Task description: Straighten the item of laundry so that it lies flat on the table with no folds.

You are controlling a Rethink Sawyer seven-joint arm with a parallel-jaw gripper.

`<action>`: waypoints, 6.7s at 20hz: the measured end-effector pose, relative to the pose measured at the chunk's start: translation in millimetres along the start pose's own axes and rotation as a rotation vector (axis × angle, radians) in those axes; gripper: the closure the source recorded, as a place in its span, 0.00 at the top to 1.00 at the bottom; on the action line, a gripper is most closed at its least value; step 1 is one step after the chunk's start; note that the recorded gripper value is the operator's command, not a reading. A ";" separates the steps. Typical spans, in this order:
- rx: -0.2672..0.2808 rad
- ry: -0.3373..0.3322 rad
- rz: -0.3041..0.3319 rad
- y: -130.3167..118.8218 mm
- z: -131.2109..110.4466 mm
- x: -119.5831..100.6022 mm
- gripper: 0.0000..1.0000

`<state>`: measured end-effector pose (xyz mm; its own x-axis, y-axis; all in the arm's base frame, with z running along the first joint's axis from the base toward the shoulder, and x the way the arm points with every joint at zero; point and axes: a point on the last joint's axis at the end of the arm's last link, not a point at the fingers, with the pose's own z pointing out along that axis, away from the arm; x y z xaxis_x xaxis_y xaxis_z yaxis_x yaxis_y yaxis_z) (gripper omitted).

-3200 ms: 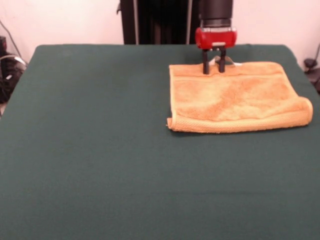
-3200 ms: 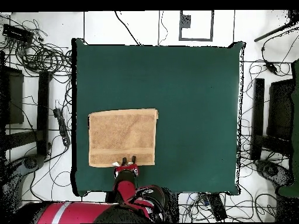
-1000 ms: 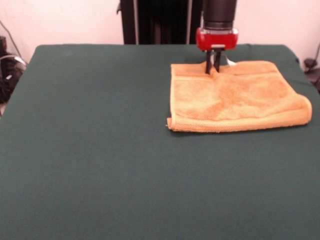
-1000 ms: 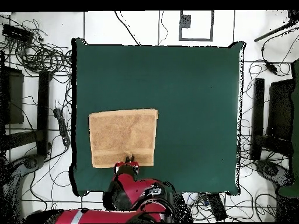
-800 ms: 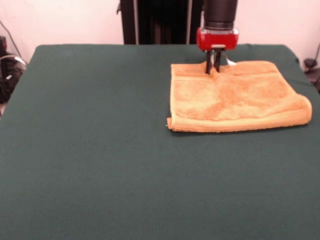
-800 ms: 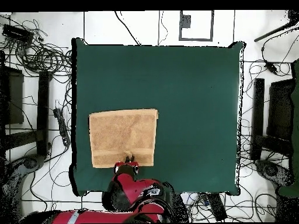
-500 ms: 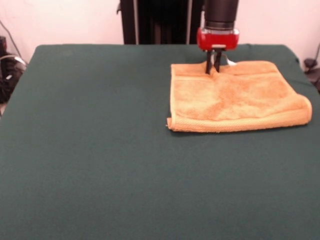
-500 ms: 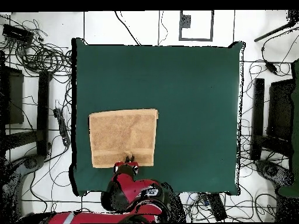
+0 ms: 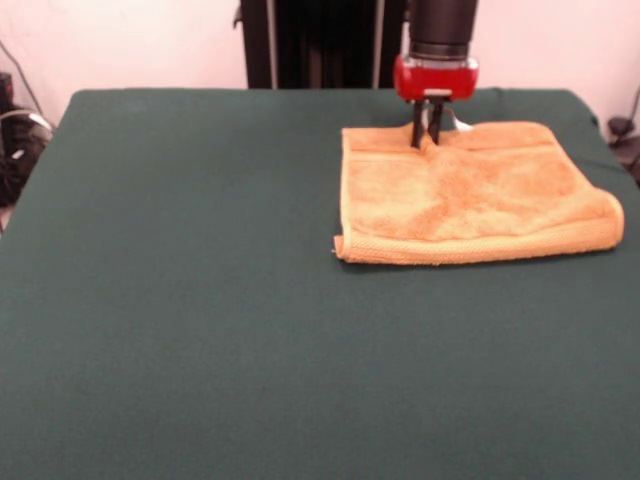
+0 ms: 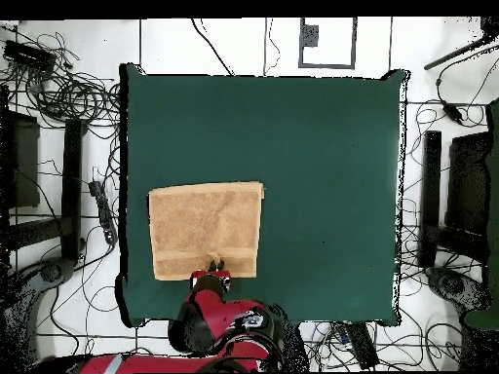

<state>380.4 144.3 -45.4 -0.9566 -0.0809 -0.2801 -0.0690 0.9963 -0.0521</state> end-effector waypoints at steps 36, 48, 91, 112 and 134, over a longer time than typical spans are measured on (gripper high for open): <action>-0.027 -0.192 0.005 -3.6 1.3 26.6 0.00; -0.023 -0.209 0.022 -3.0 1.3 28.9 0.00; 0.000 -0.134 0.054 -1.9 -2.4 23.6 0.00; -0.010 -0.134 0.067 -4.4 -2.7 25.3 0.00; -0.061 -0.215 0.087 -12.0 -1.9 38.5 0.00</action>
<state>344.0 129.3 -53.7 -0.8780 0.0077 -0.4786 -0.0118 0.9992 0.0376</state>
